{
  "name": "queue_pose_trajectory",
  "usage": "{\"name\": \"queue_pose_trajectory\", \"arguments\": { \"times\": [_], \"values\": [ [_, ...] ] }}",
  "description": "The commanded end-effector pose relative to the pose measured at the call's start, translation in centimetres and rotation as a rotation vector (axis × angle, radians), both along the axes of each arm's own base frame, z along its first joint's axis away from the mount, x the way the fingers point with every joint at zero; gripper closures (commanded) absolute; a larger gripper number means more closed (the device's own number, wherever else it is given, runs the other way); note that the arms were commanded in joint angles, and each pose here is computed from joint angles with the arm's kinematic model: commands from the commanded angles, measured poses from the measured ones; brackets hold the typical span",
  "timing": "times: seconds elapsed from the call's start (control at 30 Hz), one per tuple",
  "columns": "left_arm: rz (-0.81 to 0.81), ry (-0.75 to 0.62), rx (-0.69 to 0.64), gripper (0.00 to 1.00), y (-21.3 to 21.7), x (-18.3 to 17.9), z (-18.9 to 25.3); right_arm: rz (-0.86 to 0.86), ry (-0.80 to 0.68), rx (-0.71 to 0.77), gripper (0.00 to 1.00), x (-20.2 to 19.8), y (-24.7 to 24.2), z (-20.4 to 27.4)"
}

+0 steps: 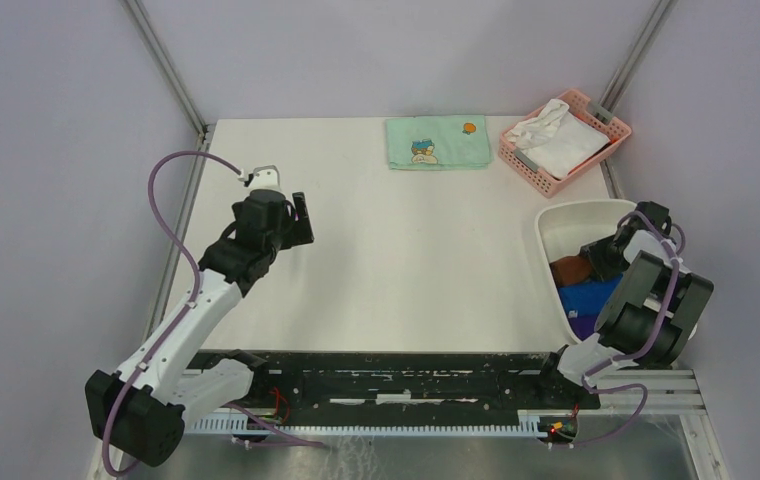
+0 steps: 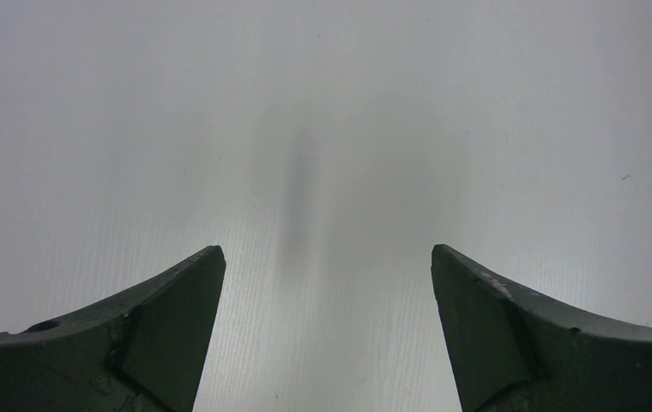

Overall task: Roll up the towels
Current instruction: Place the towel in the bin, then reset both arms

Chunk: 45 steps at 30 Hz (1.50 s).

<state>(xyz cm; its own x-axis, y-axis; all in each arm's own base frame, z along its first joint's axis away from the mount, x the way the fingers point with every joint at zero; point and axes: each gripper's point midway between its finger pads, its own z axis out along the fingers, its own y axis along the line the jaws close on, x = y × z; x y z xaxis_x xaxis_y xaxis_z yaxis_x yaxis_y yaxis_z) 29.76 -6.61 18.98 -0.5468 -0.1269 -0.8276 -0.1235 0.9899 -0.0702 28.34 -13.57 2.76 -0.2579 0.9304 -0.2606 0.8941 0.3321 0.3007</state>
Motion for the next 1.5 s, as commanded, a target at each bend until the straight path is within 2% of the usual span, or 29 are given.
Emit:
{"name": "queue_pose_trajectory", "arguments": {
  "times": [0.0,0.2,0.43,0.57,0.9,1.17,1.23,1.3,1.47],
  "values": [
    [-0.031,-0.027,0.023,0.04,-0.2,0.8,0.5,-0.01,0.124,-0.07,0.52,-3.0,-0.9,0.1],
    [-0.036,-0.01,0.024,0.04,-0.4,0.9,0.0,-0.031,0.169,-0.084,0.48,-3.9,-1.1,-0.2],
    [-0.037,-0.015,0.023,0.04,-0.4,0.8,0.2,-0.052,0.233,-0.048,0.4,-4.8,-0.7,-2.7],
    [-0.038,-0.014,0.022,0.04,-0.4,0.8,0.2,-0.057,0.206,-0.043,0.34,-4.5,-0.5,-2.4],
    [-0.043,-0.019,0.019,0.04,-0.5,0.8,0.3,-0.051,0.076,-0.048,0.2,-2.8,-0.3,2.1],
    [-0.05,-0.03,0.008,0.04,-0.6,0.6,0.7,-0.06,-0.009,-0.063,0.14,-2.7,0.2,6.1],
    [-0.052,-0.038,-0.001,0.04,-0.7,0.6,1.0,-0.061,-0.036,-0.087,0.11,-3.0,0.3,7.6],
    [-0.059,-0.055,-0.018,0.04,-0.9,0.5,1.7,-0.049,-0.082,-0.121,0.0,-3.1,0.4,9.6],
    [-0.062,-0.134,-0.09,0.04,-1.1,-0.2,4.9,0.038,-0.248,-0.207,0.0,-3.6,1.7,15.8]
  ]
}}
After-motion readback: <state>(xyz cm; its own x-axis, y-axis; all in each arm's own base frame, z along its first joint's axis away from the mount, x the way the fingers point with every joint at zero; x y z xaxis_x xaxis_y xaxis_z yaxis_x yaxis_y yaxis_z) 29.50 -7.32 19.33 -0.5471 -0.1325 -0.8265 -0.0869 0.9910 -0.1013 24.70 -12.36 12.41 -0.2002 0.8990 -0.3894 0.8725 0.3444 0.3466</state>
